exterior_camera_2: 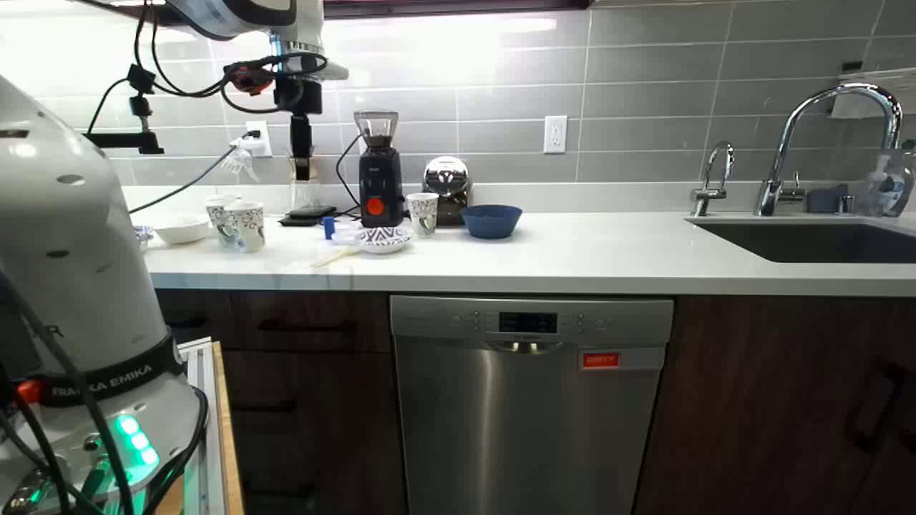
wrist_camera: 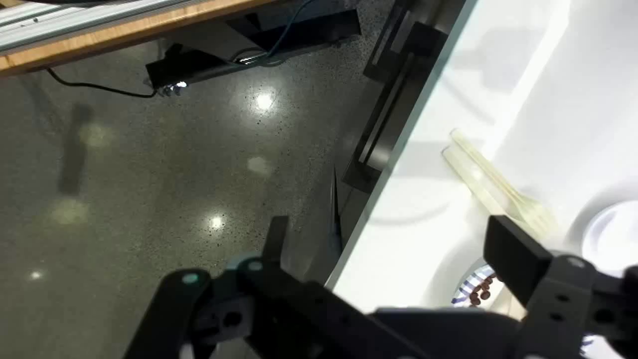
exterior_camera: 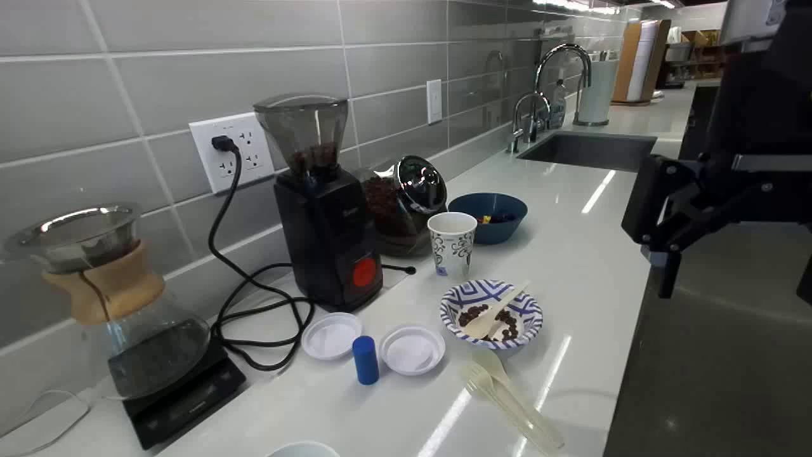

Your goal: Move the coffee cup lid to the right

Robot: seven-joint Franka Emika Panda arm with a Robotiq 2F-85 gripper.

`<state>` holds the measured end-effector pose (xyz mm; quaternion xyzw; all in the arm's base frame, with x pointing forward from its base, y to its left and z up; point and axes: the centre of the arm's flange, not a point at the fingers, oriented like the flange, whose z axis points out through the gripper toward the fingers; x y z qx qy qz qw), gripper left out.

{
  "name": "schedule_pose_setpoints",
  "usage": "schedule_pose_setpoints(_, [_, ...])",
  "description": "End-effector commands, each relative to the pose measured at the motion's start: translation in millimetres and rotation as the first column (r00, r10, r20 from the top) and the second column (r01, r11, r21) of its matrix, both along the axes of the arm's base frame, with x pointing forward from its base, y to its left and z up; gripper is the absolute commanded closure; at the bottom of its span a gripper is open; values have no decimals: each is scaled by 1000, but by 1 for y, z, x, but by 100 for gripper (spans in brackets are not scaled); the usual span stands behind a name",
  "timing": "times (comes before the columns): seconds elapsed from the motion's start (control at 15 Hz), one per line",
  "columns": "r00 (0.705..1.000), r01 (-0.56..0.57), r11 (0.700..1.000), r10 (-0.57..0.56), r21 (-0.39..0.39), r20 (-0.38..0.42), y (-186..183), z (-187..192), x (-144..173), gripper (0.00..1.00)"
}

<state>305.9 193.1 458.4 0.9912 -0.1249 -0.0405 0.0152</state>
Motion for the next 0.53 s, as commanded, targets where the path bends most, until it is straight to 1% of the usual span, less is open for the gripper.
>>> schedule_pose_setpoints(0.0, [1000, 0, 1000, 0, 0, 0, 0, 0, 0, 0])
schedule_pose_setpoints(0.33, [1000, 0, 1000, 0, 0, 0, 0, 0, 0, 0])
schedule_pose_setpoints(0.4, [999, 35, 998, -36, 45, 15, 7, -1, 10, 0])
schedule_pose_setpoints(0.47, [998, 55, 996, -57, 64, 35, 11, -3, 17, 0])
